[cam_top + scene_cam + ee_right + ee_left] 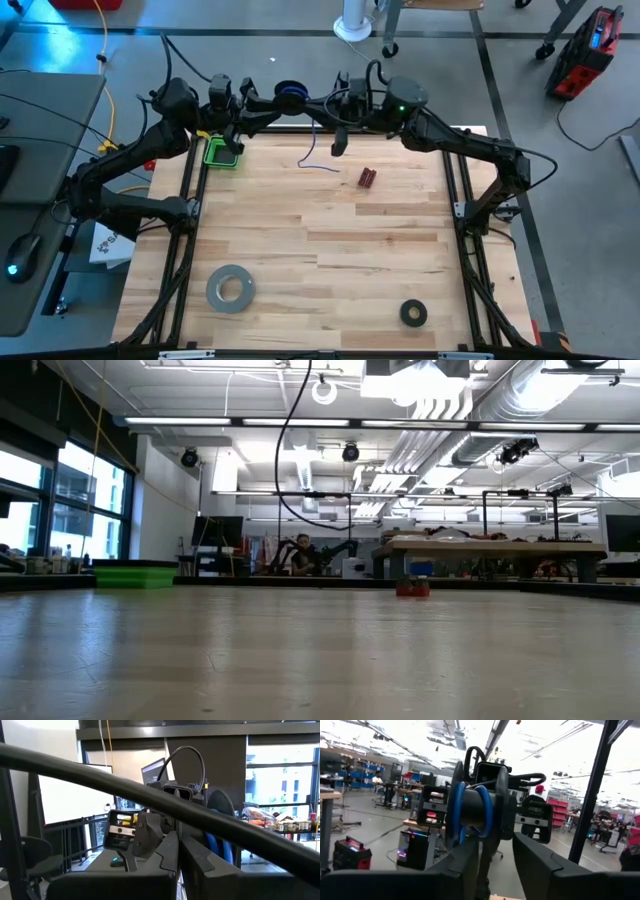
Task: Coil cords
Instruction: Coil the blue wire onto the spool
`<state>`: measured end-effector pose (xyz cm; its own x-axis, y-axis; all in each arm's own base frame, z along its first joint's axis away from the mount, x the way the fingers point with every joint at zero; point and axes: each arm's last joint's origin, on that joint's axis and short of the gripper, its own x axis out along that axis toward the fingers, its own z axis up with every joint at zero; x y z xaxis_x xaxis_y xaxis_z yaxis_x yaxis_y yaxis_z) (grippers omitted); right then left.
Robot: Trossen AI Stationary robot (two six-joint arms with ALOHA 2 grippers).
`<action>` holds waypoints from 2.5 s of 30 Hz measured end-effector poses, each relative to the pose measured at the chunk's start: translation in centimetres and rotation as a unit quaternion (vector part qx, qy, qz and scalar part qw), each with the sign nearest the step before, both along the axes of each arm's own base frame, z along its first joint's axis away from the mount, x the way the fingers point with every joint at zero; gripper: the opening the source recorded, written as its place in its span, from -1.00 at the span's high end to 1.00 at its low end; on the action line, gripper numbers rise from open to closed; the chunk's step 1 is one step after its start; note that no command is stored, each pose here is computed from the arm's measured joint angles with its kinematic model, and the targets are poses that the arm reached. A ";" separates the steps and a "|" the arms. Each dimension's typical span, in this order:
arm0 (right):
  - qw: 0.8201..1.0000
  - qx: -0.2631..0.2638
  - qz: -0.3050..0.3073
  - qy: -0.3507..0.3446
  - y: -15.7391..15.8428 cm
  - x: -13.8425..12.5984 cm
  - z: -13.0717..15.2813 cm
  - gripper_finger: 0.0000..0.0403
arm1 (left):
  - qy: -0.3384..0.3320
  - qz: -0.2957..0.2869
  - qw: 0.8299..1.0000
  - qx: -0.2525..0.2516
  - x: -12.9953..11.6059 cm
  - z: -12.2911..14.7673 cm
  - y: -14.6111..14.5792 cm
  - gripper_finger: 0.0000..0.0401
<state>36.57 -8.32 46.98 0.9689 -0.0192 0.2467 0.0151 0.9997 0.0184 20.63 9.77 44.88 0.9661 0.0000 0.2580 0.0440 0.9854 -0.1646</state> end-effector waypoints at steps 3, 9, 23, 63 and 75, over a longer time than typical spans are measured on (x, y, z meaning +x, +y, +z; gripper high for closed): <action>1.000 0.001 0.000 0.004 0.0 0.0 -0.1 1.00 | -0.005 0.001 1.000 0.010 0.0 0.1 -0.1 0.59; 1.000 0.007 0.002 0.003 0.0 0.0 -0.1 1.00 | 0.001 0.001 1.000 0.009 0.1 0.0 -0.1 0.95; 1.000 0.002 0.010 0.003 0.2 0.0 0.0 0.89 | 0.002 0.007 1.000 -0.008 0.2 -0.1 0.1 0.99; 0.984 0.055 0.170 0.023 -0.1 2.8 -2.7 0.17 | -0.140 -0.089 0.972 -0.164 -4.8 4.0 -1.7 1.00; 0.990 0.036 0.135 -0.005 -0.2 2.8 -2.3 0.18 | -0.148 -0.097 0.968 -0.179 -4.6 4.1 -2.1 1.00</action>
